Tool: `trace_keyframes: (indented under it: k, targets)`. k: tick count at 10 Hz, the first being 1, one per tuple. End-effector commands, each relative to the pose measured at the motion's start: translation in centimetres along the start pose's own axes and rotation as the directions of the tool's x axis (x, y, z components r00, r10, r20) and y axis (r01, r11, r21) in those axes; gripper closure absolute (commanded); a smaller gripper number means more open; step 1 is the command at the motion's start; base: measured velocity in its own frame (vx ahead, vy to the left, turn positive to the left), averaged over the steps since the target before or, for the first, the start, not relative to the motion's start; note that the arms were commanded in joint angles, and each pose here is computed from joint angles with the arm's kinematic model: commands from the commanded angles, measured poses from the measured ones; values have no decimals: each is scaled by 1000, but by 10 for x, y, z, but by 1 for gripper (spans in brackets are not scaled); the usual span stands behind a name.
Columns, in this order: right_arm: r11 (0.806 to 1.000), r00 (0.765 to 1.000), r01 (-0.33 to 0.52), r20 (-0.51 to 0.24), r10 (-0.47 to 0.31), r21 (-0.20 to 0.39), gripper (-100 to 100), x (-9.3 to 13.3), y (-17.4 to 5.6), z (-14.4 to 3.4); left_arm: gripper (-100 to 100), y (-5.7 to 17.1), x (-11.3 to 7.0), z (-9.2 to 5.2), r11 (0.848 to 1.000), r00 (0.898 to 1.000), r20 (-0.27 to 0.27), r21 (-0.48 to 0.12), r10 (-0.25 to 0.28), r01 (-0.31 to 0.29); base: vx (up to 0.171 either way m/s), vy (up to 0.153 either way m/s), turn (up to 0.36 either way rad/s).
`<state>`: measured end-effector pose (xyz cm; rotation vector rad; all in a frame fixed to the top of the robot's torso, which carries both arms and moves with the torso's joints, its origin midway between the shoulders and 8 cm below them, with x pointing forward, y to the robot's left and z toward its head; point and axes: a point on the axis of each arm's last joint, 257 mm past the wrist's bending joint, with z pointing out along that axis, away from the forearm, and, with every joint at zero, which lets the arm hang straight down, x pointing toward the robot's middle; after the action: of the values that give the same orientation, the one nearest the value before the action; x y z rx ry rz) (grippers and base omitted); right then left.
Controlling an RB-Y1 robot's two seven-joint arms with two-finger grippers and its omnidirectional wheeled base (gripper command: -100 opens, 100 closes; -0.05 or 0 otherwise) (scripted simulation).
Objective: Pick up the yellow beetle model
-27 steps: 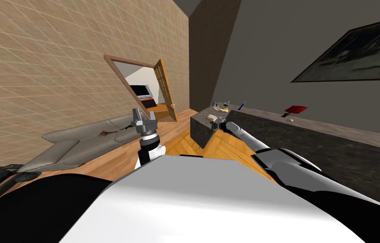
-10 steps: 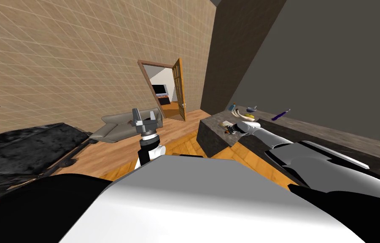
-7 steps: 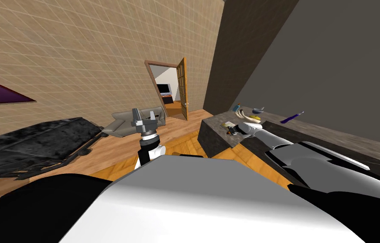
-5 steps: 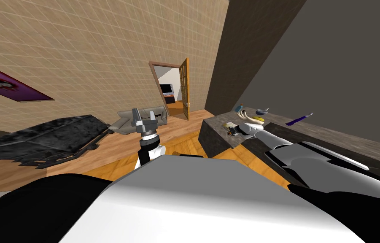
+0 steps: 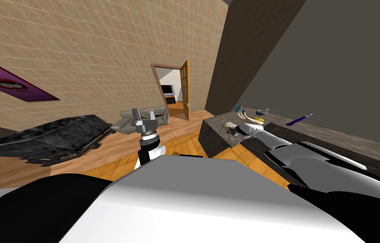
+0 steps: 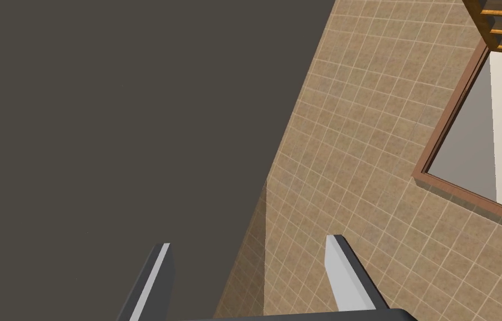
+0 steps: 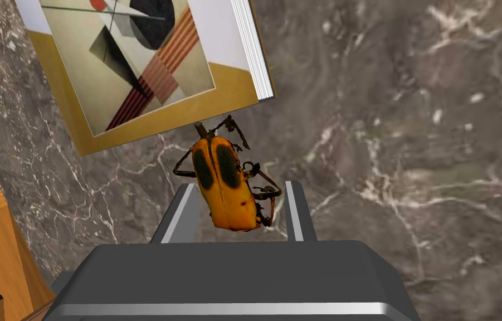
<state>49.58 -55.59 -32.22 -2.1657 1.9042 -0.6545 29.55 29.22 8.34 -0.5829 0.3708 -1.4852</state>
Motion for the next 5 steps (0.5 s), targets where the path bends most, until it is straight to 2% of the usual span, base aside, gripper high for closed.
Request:
trace_keyframes:
  k: [1, 2, 3, 4, 5]
  targets:
    - [1000, 1000, 0, 0, 0, 0, 100, 0, 0, 0, 0, 0, 0, 0, 1000, 1000, 0, 0, 0, 0, 0, 0, 0]
    - [1000, 1000, 0, 0, 0, 0, 100, 0, 0, 0, 0, 0, 0, 0, 1000, 1000, 0, 0, 0, 0, 0, 0, 0]
    - [1000, 1000, 0, 0, 0, 0, 0, 0, 0, 0, 0, 0, 0, 0, 1000, 1000, 0, 0, 0, 0, 0, 0, 0]
    - [1000, 1000, 21, 9, -21, 6, 100, -6, -6, -2, 0, 0, 0, 0, 1000, 1000, 0, 0, 0, 0, 44, 20, -178]
    - [999, 999, 44, 21, -44, 11, 100, -14, -12, -5, 0, 0, 0, 0, 1000, 1000, 0, 0, 0, 0, 90, 54, -283]
